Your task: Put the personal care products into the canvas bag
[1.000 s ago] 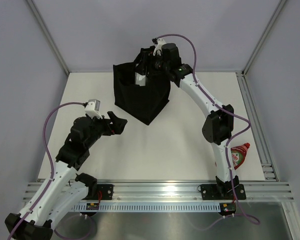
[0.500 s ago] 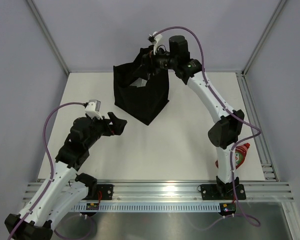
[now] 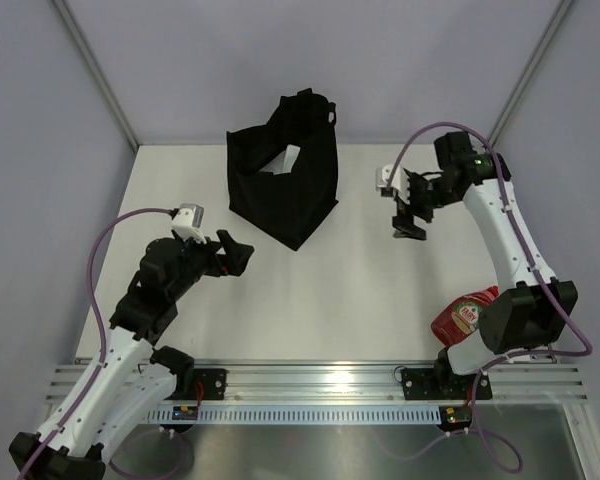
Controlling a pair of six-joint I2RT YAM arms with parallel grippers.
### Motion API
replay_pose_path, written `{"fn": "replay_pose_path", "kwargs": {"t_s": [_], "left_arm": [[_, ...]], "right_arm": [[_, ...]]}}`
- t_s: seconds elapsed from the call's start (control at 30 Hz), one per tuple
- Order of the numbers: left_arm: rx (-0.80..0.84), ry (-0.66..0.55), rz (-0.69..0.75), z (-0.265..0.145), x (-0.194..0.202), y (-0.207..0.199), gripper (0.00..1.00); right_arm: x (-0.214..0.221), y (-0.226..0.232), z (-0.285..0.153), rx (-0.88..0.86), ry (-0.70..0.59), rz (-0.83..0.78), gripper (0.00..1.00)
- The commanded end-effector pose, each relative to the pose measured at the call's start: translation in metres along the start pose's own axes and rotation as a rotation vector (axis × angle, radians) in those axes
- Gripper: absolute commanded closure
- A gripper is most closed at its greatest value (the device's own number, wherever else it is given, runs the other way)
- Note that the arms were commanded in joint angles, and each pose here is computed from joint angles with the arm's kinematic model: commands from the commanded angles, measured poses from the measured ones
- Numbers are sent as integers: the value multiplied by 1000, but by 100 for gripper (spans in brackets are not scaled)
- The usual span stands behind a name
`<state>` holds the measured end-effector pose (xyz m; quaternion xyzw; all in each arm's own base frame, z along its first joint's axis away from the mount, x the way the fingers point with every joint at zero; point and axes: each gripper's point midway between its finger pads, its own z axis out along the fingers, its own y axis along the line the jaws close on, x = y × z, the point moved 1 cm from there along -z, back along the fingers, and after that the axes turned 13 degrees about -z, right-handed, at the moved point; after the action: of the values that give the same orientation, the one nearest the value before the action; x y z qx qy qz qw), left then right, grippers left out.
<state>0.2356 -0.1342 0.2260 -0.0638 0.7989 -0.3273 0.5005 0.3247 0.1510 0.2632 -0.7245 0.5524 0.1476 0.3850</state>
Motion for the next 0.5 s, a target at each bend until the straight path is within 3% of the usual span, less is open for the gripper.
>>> {"fn": "replay_pose_path", "kwargs": {"t_s": [0.0, 0.13, 0.2, 0.47], "left_arm": [[59, -17, 39, -2, -5, -10, 1], [89, 1, 43, 0, -2, -15, 1], [101, 11, 43, 1, 0, -16, 1], [139, 85, 51, 8, 14, -19, 1]], "right_arm": [[70, 95, -51, -271, 276, -30, 3], [140, 174, -84, -426, 550, -67, 0], [157, 205, -85, -510, 572, -78, 1], [190, 252, -80, -656, 657, -121, 1]]}}
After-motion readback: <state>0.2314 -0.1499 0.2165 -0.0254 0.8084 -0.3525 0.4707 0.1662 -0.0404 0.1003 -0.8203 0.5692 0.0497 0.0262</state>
